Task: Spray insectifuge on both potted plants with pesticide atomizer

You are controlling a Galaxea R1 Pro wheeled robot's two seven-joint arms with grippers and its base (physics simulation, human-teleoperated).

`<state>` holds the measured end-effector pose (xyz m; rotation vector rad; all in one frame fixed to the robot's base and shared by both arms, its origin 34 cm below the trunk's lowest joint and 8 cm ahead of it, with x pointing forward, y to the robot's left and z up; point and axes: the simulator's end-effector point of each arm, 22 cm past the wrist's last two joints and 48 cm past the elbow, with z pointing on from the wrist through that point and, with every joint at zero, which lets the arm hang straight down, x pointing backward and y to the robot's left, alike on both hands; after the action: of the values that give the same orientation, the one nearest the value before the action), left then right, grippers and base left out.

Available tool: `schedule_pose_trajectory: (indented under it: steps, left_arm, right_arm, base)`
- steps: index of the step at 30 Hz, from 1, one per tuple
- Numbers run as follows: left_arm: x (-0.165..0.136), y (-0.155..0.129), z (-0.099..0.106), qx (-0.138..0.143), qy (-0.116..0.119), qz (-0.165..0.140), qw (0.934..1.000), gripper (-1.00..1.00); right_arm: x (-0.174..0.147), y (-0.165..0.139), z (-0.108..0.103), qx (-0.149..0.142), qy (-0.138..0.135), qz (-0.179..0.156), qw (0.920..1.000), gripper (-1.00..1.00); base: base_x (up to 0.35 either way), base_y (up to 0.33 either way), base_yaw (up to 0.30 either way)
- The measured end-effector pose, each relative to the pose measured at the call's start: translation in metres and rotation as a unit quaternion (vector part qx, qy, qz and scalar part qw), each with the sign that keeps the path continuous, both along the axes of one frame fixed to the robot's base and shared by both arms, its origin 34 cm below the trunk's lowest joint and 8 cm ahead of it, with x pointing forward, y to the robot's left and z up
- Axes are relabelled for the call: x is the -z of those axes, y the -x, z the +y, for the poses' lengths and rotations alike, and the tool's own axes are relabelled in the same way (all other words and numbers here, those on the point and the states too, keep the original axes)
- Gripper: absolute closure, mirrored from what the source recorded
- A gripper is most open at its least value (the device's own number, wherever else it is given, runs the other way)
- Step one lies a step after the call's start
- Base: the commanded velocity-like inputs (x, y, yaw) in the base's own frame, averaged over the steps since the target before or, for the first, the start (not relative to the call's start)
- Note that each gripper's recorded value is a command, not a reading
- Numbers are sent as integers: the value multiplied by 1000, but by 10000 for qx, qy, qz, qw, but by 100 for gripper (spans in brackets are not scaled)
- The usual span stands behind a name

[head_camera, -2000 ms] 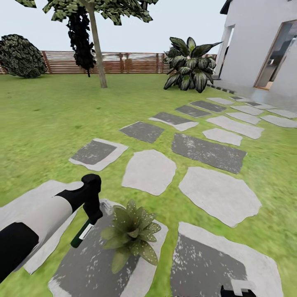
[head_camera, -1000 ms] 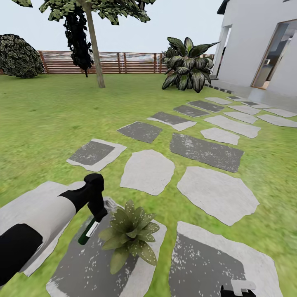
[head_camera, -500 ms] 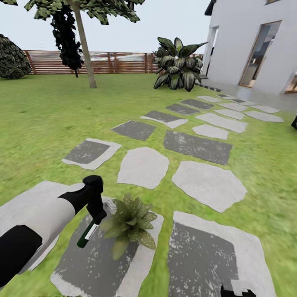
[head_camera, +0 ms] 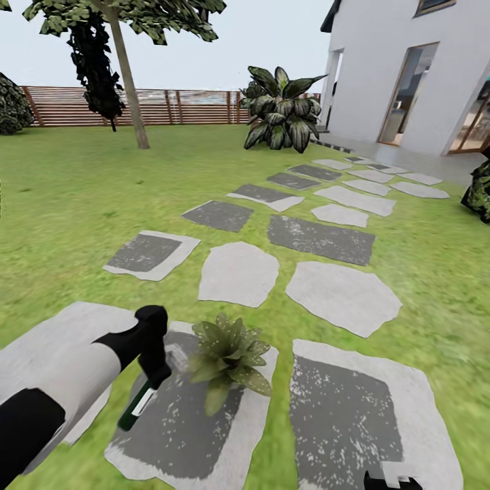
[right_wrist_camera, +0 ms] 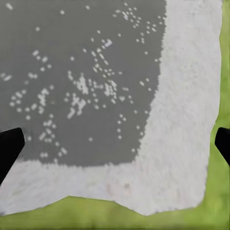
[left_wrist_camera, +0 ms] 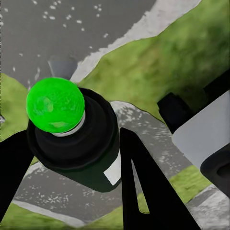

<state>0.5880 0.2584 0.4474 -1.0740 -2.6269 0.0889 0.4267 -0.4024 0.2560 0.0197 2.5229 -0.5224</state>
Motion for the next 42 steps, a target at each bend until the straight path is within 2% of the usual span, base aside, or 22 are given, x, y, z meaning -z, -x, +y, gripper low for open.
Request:
schedule_pose_trajectory:
  steps: [7,9,12,15,19,25,33,38,42]
  left_arm:
    - [12,17,-11,46,81,140,9999,100]
    - [12,17,-26,121,184,123,9997,100]
    - [12,17,-38,188,251,119,9994,100]
    - [13,18,-28,45,241,143,9996,100]
    - [20,27,-3,-293,238,223,9990,100]
    - [31,32,0,-212,102,108,9997,100]
    - [34,35,2,-225,69,139,9996,100]
    - [38,42,-4,-198,105,201,9995,100]
    - [47,55,-17,-129,172,313,9993,100]
  right_arm:
    - [0,0,0,3,1,0,10000,-100]
    - [0,0,0,-3,3,0,10000,-100]
    - [0,1,-1,-5,6,3,10000,-100]
    - [0,0,-1,-6,8,4,10000,-100]
    - [0,0,0,-6,5,7,10000,-100]
    - [0,0,0,-6,1,7,10000,-100]
    - [0,0,1,-7,-3,6,10000,-100]
    - [1,0,1,-4,-5,8,10000,-100]
    - [1,1,1,0,-6,7,10000,-100]
  base:
    - [0,38,0]
    - [0,1,0]
    - [0,0,0]
    - [0,0,0]
    - [0,0,0]
    - [0,0,0]
    - [-3,-157,89]
    - [-136,-248,85]
    - [-163,-170,7]
